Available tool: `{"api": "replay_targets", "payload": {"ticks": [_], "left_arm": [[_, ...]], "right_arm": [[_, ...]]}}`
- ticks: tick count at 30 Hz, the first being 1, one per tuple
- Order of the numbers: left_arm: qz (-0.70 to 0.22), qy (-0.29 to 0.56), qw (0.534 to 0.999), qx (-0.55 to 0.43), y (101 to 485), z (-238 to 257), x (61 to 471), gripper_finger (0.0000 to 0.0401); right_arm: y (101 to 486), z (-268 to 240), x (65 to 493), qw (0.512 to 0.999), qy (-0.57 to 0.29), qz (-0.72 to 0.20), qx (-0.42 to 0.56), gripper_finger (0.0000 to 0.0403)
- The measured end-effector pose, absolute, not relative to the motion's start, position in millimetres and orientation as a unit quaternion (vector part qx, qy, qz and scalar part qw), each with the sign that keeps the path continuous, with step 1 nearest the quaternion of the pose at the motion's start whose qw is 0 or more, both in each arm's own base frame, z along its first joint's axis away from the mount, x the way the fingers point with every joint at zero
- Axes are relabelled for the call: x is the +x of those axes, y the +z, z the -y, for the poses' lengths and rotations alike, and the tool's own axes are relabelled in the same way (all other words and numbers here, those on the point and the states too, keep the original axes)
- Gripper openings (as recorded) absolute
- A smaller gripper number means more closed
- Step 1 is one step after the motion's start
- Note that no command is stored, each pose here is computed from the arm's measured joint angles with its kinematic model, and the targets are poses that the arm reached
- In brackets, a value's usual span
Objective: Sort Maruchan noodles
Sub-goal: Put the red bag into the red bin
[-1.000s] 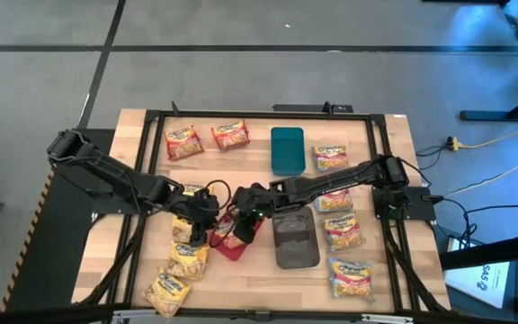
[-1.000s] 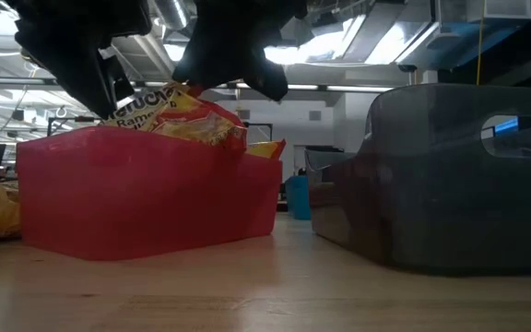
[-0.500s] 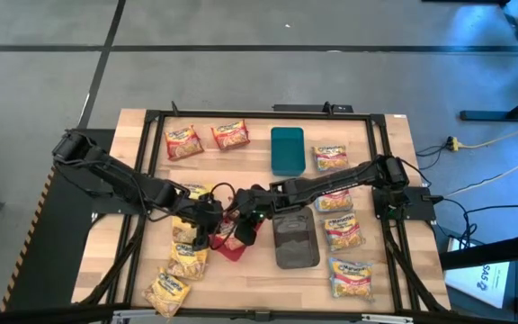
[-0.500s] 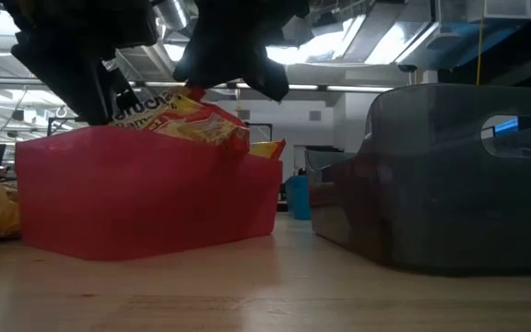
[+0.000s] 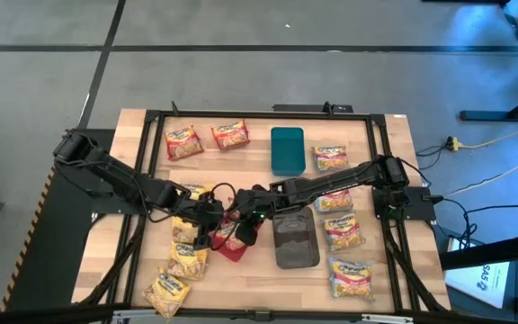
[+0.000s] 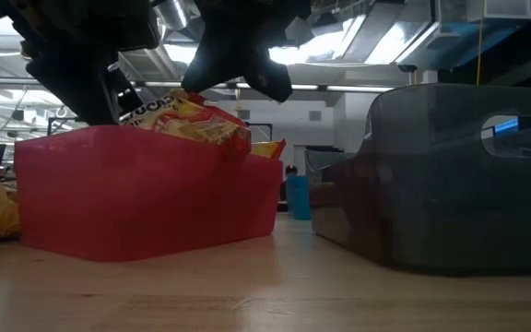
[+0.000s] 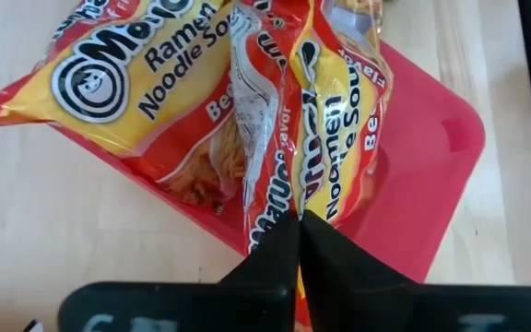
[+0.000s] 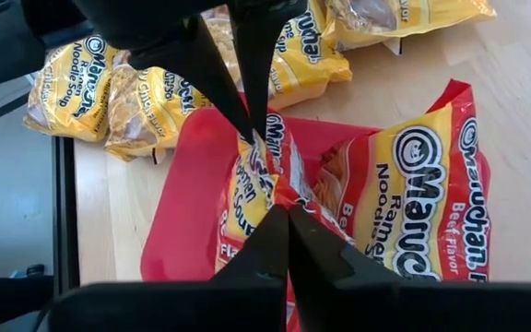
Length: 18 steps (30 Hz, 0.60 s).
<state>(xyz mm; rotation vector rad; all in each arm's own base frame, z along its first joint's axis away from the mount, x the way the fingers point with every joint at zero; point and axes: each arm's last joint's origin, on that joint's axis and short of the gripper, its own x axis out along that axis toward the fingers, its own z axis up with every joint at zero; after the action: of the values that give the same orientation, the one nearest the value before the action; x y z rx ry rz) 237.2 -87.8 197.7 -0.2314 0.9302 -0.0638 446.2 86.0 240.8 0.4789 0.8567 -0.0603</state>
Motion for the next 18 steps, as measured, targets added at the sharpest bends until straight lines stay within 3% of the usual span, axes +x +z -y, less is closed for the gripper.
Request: {"api": "replay_targets", "payload": {"ticks": [18], "left_arm": [[-0.418,-0.007,0.907,-0.047,238.9,78.2,238.4,0.0]], "right_arm": [[239.0,-85.5,444.2,0.876,-0.04,-0.422,0.23,0.0001]]}}
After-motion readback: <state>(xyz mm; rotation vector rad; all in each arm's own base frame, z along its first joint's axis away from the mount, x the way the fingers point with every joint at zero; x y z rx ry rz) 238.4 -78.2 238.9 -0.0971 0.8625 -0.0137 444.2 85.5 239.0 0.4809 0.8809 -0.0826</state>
